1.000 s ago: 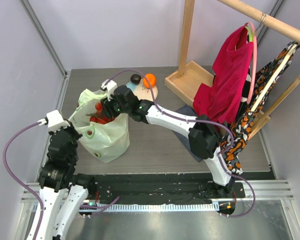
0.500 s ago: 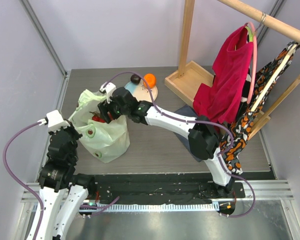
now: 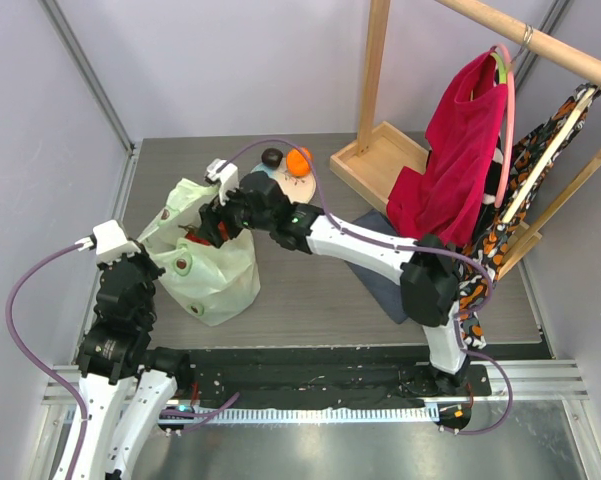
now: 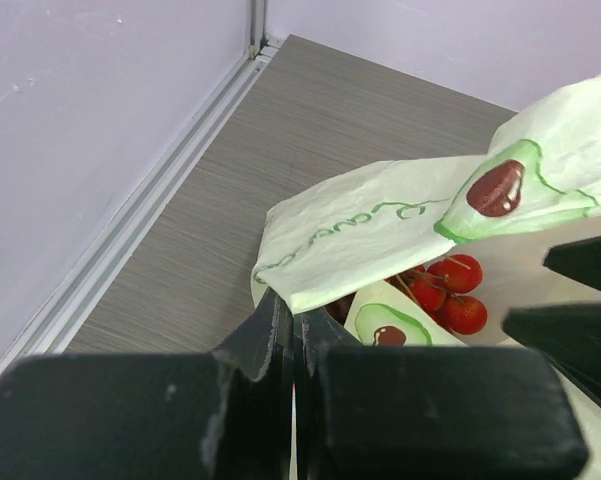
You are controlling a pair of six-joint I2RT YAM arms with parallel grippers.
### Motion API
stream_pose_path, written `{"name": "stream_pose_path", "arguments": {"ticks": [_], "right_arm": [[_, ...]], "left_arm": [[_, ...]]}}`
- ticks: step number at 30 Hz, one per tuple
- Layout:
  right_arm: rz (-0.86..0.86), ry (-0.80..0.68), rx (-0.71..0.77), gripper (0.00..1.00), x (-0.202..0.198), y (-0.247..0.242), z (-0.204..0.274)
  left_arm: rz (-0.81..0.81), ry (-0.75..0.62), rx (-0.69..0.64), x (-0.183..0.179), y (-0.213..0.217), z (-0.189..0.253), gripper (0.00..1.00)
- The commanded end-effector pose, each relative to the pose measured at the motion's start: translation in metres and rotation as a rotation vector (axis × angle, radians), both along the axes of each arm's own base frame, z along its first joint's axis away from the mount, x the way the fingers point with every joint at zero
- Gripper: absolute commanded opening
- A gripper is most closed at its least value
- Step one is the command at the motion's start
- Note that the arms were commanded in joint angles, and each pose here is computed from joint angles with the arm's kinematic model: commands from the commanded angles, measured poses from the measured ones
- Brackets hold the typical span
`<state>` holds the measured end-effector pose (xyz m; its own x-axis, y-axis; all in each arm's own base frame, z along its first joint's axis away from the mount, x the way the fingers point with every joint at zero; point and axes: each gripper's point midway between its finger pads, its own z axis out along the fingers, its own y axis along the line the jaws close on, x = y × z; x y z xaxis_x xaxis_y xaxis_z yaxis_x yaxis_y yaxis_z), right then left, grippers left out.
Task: Place the fruits into the plastic bag
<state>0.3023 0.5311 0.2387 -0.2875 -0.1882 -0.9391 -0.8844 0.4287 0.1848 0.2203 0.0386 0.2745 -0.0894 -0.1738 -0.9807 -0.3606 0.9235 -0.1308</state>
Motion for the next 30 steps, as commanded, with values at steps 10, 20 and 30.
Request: {"name": "stream_pose_path", "arguments": {"ticks": [10,20,30], "right_arm": [[0.285,-0.245,0.422,0.74,-0.098,-0.061,0.125],[0.356,-0.186,0.388,0.81,-0.109,-0.057,0.113],[0.440,0.068,0.343,0.81,-0.138,-0.018,0.056]], "left_arm": [[-0.001,-0.071,-0.015,0.003,0.000,0.020,0.00],[-0.007,-0.068,-0.015,0.004,-0.002,0.020,0.00],[-0.016,-0.070,-0.018,0.004,-0.003,0.021,0.00]]}}
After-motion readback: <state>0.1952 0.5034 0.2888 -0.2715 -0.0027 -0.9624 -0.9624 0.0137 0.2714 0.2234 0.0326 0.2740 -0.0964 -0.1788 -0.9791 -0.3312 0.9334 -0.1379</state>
